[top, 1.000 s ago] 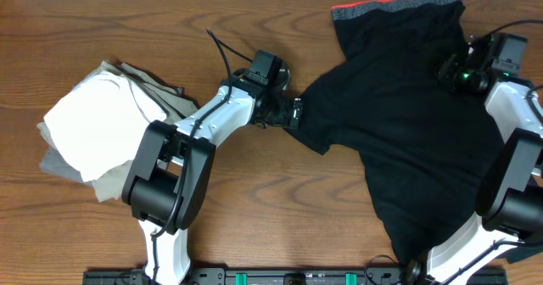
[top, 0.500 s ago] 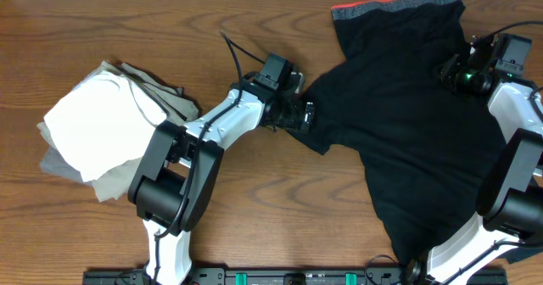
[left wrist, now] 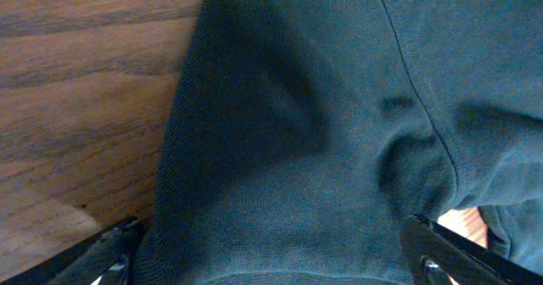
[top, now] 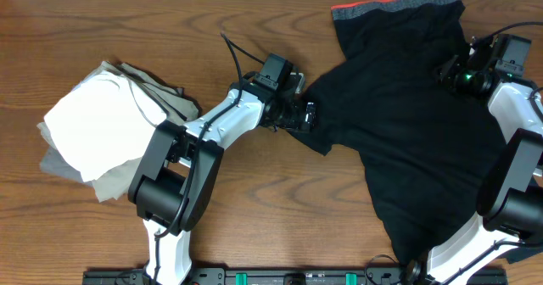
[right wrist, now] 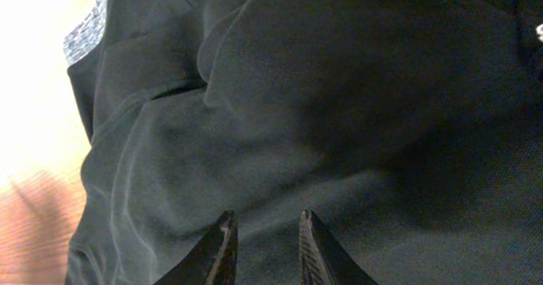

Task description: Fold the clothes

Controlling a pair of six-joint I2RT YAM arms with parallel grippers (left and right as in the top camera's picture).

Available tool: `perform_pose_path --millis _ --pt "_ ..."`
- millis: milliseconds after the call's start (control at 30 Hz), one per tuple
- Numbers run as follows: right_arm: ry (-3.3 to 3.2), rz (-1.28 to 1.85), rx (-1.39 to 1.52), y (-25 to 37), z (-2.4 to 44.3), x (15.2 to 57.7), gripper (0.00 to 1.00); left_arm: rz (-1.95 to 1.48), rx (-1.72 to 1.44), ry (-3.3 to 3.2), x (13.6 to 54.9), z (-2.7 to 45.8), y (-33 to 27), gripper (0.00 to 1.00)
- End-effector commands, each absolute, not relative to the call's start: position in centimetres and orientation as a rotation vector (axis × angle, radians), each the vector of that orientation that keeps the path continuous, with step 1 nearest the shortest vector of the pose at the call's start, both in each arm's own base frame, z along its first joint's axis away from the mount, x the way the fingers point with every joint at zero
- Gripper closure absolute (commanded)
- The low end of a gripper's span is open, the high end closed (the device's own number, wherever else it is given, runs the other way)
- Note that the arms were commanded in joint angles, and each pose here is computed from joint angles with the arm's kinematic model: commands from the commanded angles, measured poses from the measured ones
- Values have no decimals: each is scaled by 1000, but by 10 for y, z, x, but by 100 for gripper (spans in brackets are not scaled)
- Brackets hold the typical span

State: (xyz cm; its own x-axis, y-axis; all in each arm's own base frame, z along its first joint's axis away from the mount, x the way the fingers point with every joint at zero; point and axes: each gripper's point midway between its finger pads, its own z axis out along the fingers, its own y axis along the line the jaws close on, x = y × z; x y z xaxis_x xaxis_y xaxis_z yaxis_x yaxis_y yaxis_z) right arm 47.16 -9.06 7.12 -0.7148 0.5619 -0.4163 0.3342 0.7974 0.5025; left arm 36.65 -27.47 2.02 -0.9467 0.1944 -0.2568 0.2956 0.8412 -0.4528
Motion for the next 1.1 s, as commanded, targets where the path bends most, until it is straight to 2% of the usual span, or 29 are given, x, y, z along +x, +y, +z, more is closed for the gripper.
perform_pose_path --millis 0,100,167,200,233,333,367,533,733,900,967,1067 --pt "2405 540 643 -93 79 472 76 -742 347 2879 359 3 -274 2" --pt "2406 540 644 -93 78 472 76 -613 316 2878 367 -3 -261 1" --pt "2407 540 644 -93 78 472 76 -550 266 2890 370 -6 -253 36" --pt "2407 540 644 -93 78 472 76 -542 241 2897 370 -6 -252 44" --pt "2407 541 644 -93 78 472 77 -542 240 2900 369 -7 -252 48" --pt "2410 541 646 -93 78 471 76 -538 239 2909 368 -7 -251 88" --pt "2410 542 646 -93 78 471 76 -536 239 2912 367 -8 -250 94" --pt "2395 535 646 -97 80 473 76 -517 232 2950 358 -4 -244 94" --pt "2285 527 627 -121 97 486 82 -399 243 2955 347 33 -220 94" --pt "2262 412 709 -156 95 480 77 -278 258 2875 344 79 -199 94" --pt "2262 381 736 -165 92 476 70 -288 279 2823 346 97 -199 94" --pt "2267 342 762 -172 89 473 65 -302 288 2768 349 113 -199 94"
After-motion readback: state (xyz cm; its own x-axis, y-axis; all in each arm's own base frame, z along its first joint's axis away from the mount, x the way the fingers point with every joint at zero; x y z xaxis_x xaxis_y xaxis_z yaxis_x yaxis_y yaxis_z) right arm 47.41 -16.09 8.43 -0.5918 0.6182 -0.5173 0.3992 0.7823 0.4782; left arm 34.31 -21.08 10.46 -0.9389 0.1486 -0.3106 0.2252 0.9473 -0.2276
